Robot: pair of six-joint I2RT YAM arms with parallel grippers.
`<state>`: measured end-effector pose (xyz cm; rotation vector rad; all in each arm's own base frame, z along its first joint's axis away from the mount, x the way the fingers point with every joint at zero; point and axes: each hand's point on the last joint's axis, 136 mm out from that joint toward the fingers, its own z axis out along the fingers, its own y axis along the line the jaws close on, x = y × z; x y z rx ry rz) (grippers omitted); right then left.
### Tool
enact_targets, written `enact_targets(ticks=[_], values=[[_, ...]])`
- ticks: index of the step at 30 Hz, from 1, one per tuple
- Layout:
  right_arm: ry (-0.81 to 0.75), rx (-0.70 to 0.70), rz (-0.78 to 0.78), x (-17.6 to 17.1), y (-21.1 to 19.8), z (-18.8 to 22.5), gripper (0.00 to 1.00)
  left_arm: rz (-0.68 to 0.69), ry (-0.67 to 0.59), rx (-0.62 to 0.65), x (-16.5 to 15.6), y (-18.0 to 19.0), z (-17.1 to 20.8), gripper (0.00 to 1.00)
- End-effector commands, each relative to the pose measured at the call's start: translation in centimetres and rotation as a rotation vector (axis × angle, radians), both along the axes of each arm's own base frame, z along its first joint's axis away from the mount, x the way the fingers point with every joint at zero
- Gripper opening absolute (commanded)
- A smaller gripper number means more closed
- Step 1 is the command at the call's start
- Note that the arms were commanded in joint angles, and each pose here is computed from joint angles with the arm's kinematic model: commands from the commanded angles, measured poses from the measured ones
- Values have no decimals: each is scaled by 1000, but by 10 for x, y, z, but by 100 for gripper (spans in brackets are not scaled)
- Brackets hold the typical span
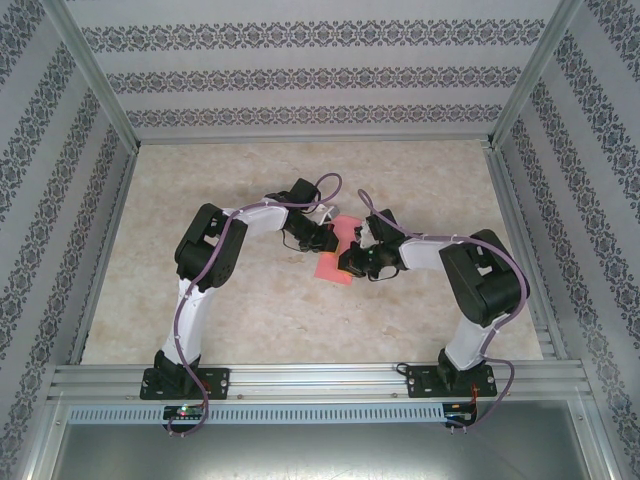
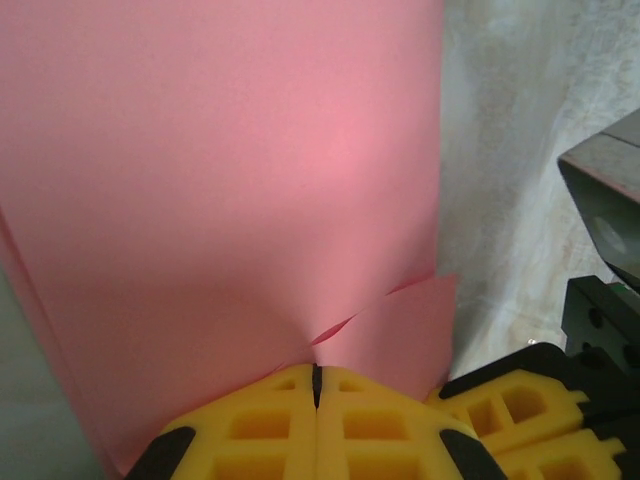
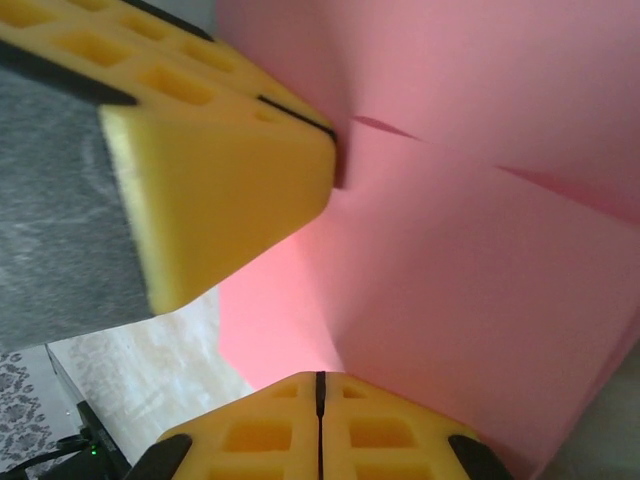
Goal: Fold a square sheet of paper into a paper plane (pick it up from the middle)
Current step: Fold the triangle a second time at the center of the table.
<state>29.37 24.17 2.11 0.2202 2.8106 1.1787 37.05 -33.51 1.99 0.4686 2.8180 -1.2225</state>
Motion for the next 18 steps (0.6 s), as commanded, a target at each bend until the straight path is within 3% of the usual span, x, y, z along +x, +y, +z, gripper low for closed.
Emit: enact_targets(ticks=[1, 18], values=[[8, -33, 19, -7, -7, -10, 7, 16, 91, 223, -19, 34, -66, 5], [84, -85, 2, -67, -33, -30, 7, 26, 73, 207, -7, 31, -56, 5]])
